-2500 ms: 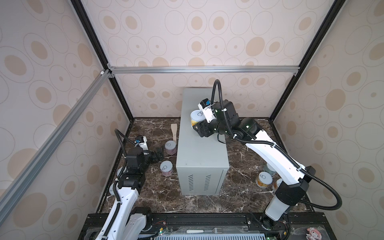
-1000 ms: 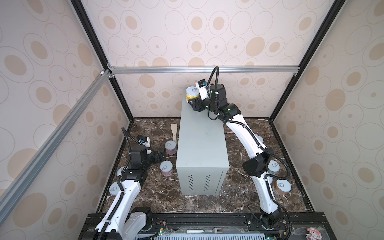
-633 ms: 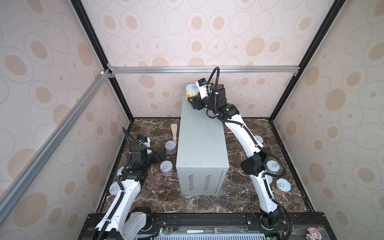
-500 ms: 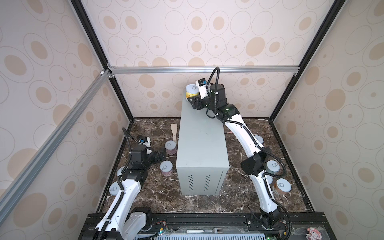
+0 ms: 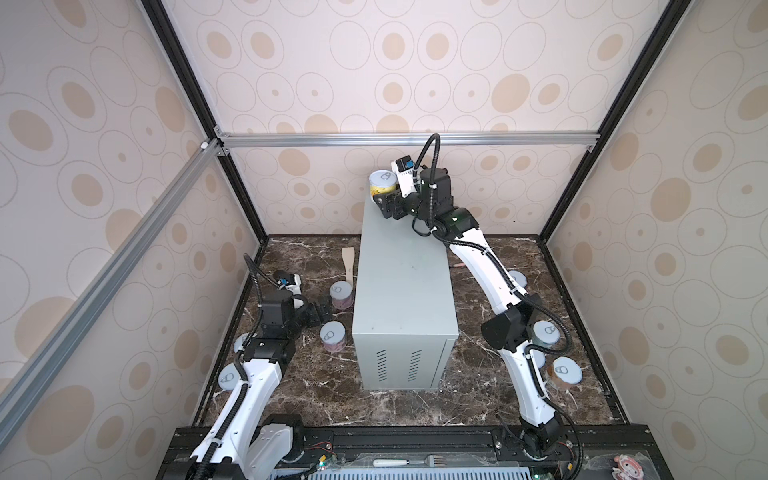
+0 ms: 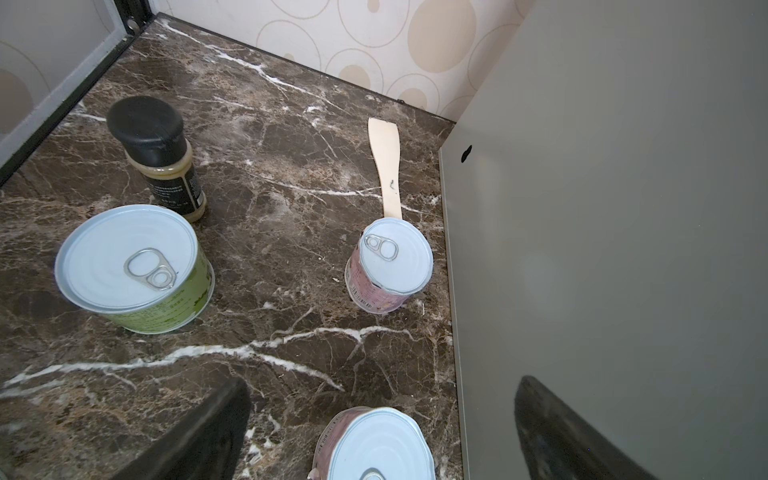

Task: Place and organize the canned foods onto the counter
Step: 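Lower the yellow can onto the cabinet's far end and open the right gripper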

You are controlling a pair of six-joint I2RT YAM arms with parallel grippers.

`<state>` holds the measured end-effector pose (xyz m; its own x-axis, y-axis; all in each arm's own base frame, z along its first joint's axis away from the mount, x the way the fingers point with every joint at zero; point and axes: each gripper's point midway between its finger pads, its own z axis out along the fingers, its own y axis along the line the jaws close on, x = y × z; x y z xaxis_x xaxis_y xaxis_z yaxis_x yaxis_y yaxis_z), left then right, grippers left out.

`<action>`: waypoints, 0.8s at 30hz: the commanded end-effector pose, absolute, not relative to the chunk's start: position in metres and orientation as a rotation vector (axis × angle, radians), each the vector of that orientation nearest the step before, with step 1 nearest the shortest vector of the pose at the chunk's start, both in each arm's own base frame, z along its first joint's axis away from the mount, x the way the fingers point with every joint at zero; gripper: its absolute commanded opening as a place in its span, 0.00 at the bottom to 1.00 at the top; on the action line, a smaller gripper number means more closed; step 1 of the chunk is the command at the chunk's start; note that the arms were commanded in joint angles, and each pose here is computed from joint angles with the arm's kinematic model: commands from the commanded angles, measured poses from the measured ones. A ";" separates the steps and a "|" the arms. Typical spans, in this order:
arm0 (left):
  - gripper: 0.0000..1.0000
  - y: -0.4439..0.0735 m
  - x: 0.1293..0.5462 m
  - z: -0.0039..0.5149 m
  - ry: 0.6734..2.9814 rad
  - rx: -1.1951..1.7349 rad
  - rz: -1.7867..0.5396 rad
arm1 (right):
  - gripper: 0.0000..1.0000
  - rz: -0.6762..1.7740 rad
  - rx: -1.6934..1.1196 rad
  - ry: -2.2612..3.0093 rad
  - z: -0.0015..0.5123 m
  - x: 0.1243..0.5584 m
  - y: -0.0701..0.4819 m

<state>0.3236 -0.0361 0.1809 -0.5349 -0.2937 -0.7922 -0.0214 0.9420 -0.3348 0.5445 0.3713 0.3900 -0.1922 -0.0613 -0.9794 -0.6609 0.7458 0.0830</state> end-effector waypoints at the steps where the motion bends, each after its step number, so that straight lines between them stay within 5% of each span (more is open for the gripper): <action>1: 0.99 -0.037 0.324 0.191 2.077 -0.209 -0.358 | 0.86 0.602 -0.575 1.939 0.307 0.552 0.371; 10: 0.99 -0.036 0.324 0.194 2.073 -0.205 -0.348 | 1.00 0.566 -0.581 1.907 0.343 0.536 0.357; 24: 0.99 -0.035 0.324 0.202 2.099 -0.153 -0.234 | 1.00 0.593 -0.551 1.903 0.406 0.476 0.323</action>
<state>0.3204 -0.0340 0.1809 -0.5361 -0.2640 -0.8018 -0.0347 0.9559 -0.2916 0.4948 0.3378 0.3884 -0.3509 -0.1202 -0.9287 -0.6291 0.7648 0.1387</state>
